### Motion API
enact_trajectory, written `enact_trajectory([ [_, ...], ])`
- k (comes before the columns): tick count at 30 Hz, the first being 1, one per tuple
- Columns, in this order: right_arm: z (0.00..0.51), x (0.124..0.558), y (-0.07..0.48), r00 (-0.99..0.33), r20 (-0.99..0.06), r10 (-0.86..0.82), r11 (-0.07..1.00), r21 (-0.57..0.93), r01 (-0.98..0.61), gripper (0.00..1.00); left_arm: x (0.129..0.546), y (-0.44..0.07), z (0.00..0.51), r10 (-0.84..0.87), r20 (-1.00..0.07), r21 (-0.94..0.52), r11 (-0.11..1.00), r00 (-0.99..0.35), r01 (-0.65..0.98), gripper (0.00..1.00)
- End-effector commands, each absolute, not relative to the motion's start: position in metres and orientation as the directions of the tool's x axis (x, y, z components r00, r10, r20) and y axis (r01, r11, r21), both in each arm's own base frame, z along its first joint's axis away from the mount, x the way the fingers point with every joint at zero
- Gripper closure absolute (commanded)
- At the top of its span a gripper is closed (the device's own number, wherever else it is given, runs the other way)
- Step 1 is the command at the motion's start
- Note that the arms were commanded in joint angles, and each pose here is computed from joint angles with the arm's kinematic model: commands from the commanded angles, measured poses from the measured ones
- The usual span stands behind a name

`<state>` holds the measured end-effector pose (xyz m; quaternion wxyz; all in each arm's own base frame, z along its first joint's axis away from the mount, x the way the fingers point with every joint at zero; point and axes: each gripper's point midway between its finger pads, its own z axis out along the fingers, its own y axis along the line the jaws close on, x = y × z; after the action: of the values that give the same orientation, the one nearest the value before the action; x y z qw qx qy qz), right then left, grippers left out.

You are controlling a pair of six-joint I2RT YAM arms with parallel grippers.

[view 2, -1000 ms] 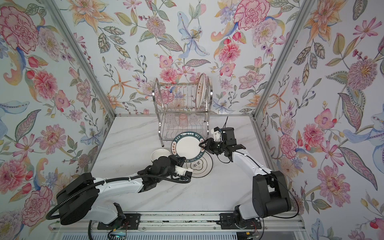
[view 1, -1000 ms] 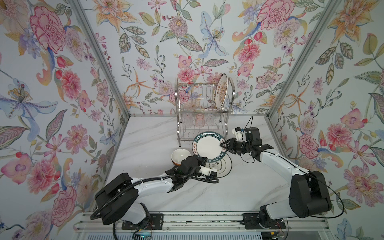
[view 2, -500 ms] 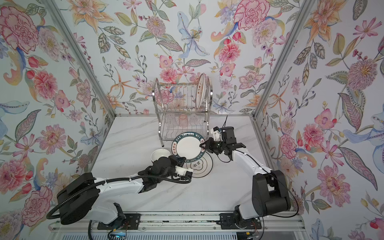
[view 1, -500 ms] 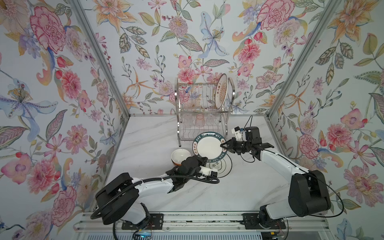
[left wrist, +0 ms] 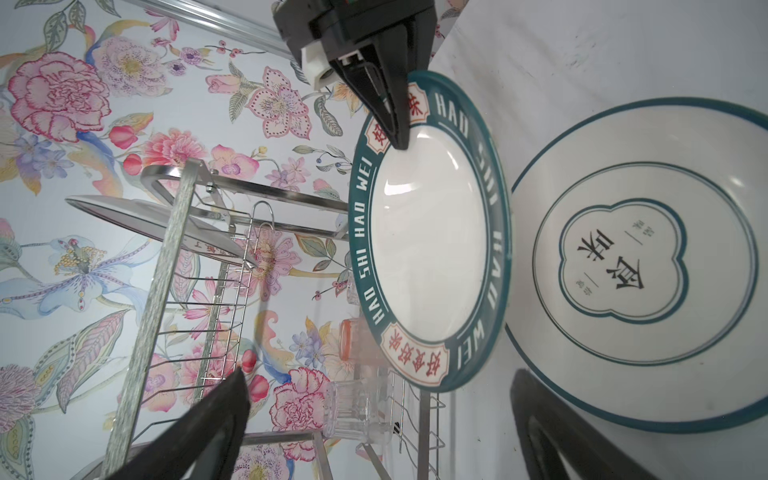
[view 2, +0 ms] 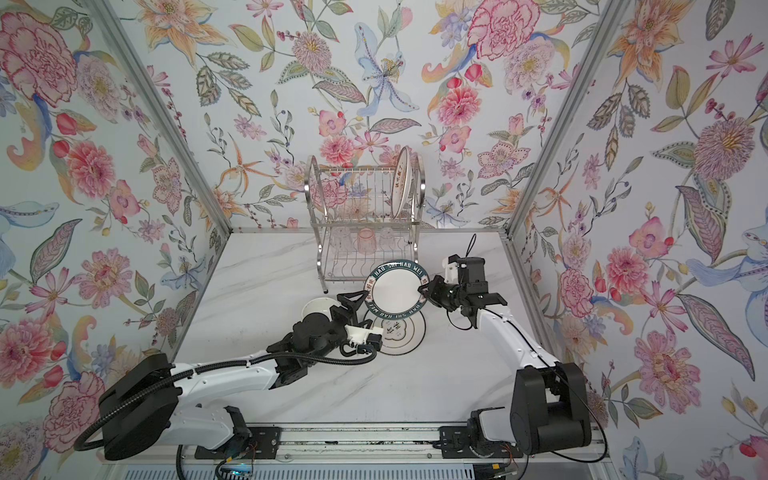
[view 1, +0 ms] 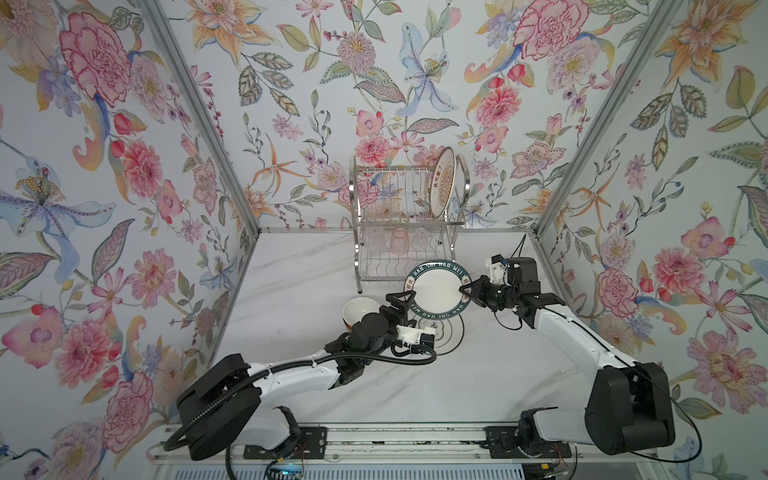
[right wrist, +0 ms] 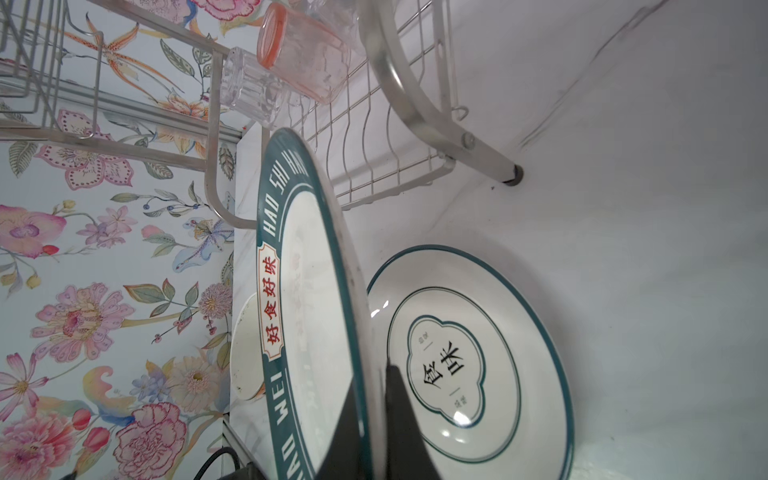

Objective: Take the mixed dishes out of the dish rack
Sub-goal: 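Close the right gripper on the plate rim while the left gripper opens, then lower the lettered plate onto the white plate with the right gripper while the left withdraws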

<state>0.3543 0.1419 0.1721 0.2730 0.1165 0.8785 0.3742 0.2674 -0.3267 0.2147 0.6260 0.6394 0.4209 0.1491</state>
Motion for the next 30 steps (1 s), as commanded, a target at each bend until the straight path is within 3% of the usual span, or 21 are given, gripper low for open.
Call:
enact_trajectory([
  [1, 0.172, 0.348, 0.127, -0.796, -0.439, 0.416, 0.735, 0.678, 0.01, 1.0, 0.257, -0.318, 0.222, 0.686, -0.461, 0.868, 0.216, 0.563, 0.447, 0.01],
  [6, 0.158, 0.334, 0.114, -0.792, -0.453, 0.409, 0.772, 0.635, 0.035, 1.0, 0.266, -0.297, 0.242, 0.64, -0.627, 0.745, 0.327, 0.444, 0.581, 0.01],
  [13, 0.141, 0.322, 0.118, -0.808, -0.436, 0.396, 0.762, 0.647, 0.024, 1.0, 0.278, -0.275, 0.287, 0.404, -0.864, 0.475, 0.46, 0.3, 0.75, 0.01],
  [21, 0.117, 0.315, 0.127, -0.837, -0.384, 0.391, 0.725, 0.688, 0.023, 1.0, 0.283, -0.267, 0.286, 0.306, -0.932, 0.322, 0.444, 0.197, 0.836, 0.01],
  [30, 0.098, 0.314, 0.136, -0.858, -0.345, 0.38, 0.706, 0.708, 0.028, 1.0, 0.282, -0.26, 0.26, 0.344, -0.936, 0.23, 0.425, 0.08, 0.876, 0.01],
])
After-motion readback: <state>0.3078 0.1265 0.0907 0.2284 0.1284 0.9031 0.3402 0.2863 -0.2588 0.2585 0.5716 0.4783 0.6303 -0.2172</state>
